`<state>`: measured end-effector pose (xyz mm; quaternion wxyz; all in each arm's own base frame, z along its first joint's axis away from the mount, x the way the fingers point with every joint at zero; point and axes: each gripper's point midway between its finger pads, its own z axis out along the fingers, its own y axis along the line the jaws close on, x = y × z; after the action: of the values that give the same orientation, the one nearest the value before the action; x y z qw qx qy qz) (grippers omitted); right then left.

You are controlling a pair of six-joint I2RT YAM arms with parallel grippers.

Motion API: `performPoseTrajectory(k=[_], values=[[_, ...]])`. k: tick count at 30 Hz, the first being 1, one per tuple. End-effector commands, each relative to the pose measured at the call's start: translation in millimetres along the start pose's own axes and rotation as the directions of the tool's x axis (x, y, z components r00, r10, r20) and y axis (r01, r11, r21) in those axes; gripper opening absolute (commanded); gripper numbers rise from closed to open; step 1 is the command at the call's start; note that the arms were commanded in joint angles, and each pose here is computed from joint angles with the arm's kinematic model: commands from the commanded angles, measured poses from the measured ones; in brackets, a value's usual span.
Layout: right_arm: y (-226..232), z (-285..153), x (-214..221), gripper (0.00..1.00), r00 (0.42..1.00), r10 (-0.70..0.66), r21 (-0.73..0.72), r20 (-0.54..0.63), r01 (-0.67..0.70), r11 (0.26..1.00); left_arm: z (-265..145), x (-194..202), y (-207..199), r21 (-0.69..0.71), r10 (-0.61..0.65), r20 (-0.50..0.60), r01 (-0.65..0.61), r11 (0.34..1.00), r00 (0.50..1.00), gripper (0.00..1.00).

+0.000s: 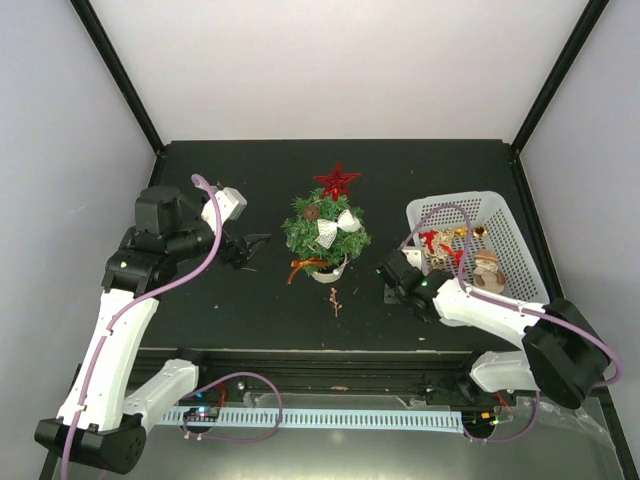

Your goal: Decorate the small christmas tree

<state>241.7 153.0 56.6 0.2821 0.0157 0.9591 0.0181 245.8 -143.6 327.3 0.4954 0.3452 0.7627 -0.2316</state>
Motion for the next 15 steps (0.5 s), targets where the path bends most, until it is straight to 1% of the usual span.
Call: performPoseTrajectory(k=[1, 4, 6, 7, 11, 15], values=[[-8.8, 3.6, 8.7, 0.49, 0.999, -0.025, 0.022, -0.030, 0.026, 0.999, -6.0, -10.9, 0.9, -0.012, 0.005, 0.025, -0.005, 1.000, 1.000, 0.99], [27.7, -8.2, 8.1, 0.49, 0.998, -0.054, -0.170, -0.025, 0.049, 0.984, -5.8, -10.6, 0.9, -0.012, 0.007, 0.024, -0.007, 1.000, 1.000, 0.99], [53.6, -27.8, 4.4, 0.50, 0.996, -0.087, -0.297, 0.021, 0.089, 0.951, -5.7, -10.8, 1.2, -0.013, 0.010, 0.025, -0.009, 1.000, 1.000, 0.99], [62.1, -35.4, 3.5, 0.51, 0.995, -0.098, -0.336, 0.037, 0.104, 0.936, -5.3, -10.2, 1.5, -0.013, 0.009, 0.023, -0.008, 1.000, 1.000, 0.99], [85.4, -50.9, 9.6, 0.52, 0.991, -0.133, -0.442, 0.031, 0.133, 0.887, -4.0, -10.5, 1.6, -0.008, 0.006, 0.024, -0.006, 1.000, 1.000, 0.99], [101.6, -49.4, 23.1, 0.52, 0.983, -0.180, -0.436, 0.023, 0.172, 0.883, -3.5, -10.9, 2.3, -0.009, 0.008, 0.025, -0.008, 1.000, 1.000, 0.99]])
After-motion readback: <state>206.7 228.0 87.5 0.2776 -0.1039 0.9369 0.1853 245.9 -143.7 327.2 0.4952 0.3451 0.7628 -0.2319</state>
